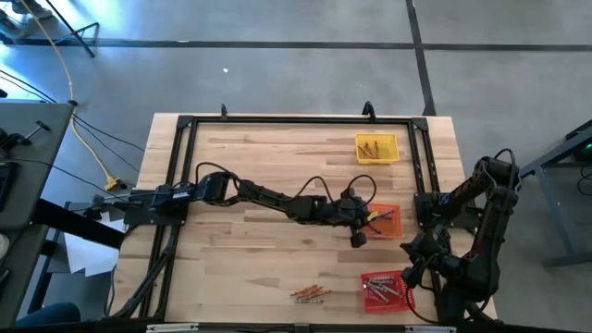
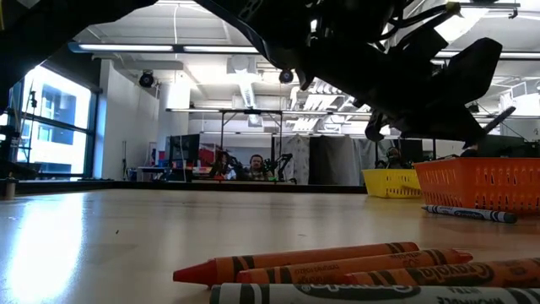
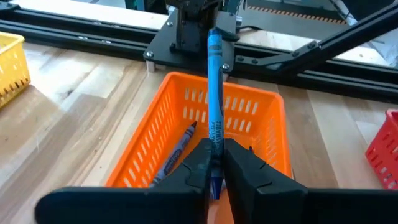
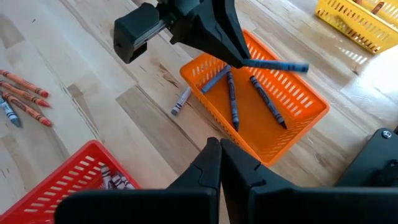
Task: Sort crayons
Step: Put the blue crayon into the orange bin, then put the gray crayon into the red bin
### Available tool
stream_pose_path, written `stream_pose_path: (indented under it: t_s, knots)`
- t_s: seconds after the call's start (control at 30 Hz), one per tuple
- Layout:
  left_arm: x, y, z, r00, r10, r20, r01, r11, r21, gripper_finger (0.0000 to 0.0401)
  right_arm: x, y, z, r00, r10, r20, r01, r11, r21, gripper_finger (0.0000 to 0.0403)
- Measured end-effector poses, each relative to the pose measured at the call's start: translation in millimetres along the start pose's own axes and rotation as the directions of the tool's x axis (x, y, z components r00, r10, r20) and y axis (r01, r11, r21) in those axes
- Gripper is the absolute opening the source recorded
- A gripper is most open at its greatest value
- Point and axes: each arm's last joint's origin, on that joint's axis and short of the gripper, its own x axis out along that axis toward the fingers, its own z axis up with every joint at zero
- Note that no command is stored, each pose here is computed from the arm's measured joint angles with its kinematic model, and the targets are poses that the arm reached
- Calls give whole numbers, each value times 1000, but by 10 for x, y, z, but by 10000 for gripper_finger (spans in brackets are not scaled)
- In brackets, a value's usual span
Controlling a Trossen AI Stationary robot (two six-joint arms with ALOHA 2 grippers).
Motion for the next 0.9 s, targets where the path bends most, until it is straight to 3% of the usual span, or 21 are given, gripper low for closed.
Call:
stream_pose_path:
  t_s: [0.33, 0.43, 0.67, 0.8, 0.9]
  knots:
    - [-3, -14, -33, 999, -27, -35, 27, 1000, 7, 111, 0, 5, -3, 1000, 5, -3, -5, 1000, 1, 0]
    - [-22, -52, -15, 991, -128, -48, 130, 991, 42, 118, 1, 4, -5, 1000, -1, -12, 1, 1000, 1, 0]
    - [-214, -435, 19, 933, -339, -118, 355, 917, 180, 106, 0, 6, -12, 999, -7, -33, 7, 1000, 4, 0]
    - [-370, -708, -127, 906, -332, -262, 403, 867, 294, 99, -1, 3, -19, 998, -17, -54, 17, 1000, 4, 0]
    - [-486, -871, -230, 901, -265, -343, 387, 849, 360, 97, -1, 15, -25, 998, -7, -60, 8, 1000, 17, 0]
